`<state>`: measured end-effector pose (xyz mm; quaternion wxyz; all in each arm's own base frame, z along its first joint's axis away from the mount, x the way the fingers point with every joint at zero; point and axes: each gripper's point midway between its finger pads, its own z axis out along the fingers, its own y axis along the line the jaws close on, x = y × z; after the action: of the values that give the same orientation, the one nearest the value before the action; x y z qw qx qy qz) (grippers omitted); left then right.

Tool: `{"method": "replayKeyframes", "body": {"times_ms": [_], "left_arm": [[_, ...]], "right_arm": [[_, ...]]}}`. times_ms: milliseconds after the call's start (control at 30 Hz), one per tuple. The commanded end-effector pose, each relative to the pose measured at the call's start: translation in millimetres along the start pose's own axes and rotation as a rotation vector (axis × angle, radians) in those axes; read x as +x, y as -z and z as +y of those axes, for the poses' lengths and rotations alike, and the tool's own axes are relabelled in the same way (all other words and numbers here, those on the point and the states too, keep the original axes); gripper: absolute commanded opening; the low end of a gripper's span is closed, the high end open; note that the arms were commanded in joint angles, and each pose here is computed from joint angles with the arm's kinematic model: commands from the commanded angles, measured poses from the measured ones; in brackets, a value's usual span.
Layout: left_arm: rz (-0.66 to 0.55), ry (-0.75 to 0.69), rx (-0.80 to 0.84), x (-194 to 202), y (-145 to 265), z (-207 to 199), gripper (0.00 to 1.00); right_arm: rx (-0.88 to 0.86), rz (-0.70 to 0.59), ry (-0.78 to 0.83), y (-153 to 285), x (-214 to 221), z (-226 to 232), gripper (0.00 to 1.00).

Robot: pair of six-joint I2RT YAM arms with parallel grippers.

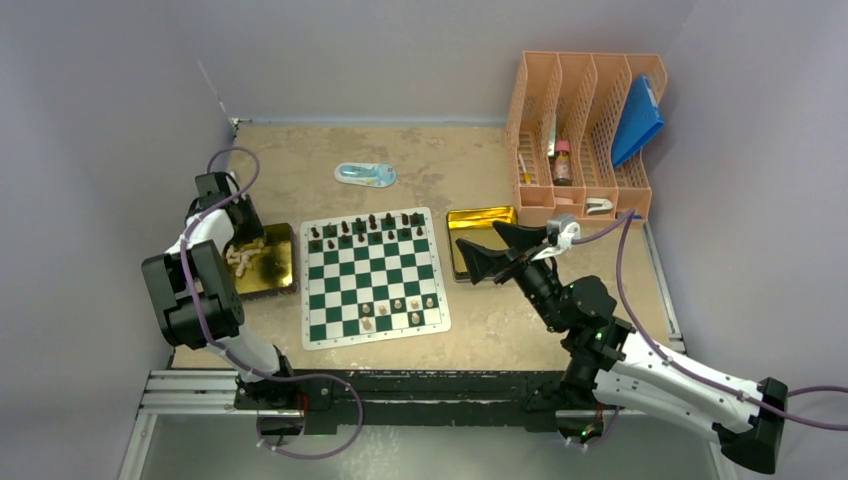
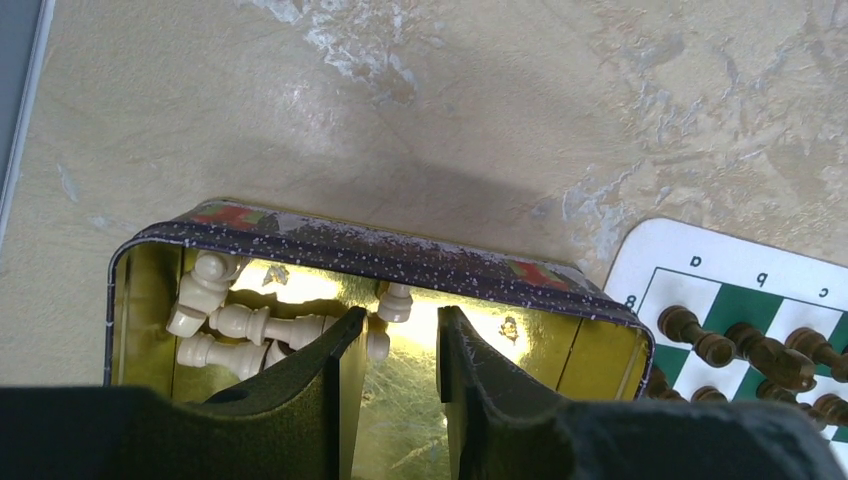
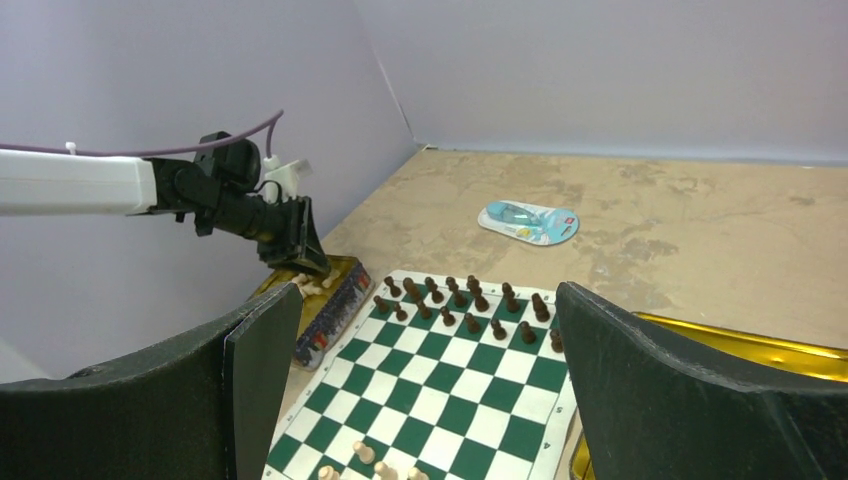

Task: Set up the chess pieces on the board
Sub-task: Pick up the chess piece from the storage box.

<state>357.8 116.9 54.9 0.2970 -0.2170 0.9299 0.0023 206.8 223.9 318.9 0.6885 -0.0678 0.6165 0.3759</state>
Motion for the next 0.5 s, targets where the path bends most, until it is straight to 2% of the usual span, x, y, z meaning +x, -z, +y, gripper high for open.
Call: {"method": "replayKeyframes", "body": {"times_ms": [0,267,467], "left_arm": [[-0.053,-0.012,0.011,-17,-7,0,0.31],[-0.029,-0.020,0.003,-13,-17,3,0.30],[-0.020,-0.031,0.006,-7,-23,4,0.24]], "right_arm": [[0.016,-0.071,-0.015,3,-22,-2,0.99],[0.011,-0.075,-0.010,0,-23,0,0.99],[0.014,-0.071,-0.015,0,-20,-1,0.99]]}}
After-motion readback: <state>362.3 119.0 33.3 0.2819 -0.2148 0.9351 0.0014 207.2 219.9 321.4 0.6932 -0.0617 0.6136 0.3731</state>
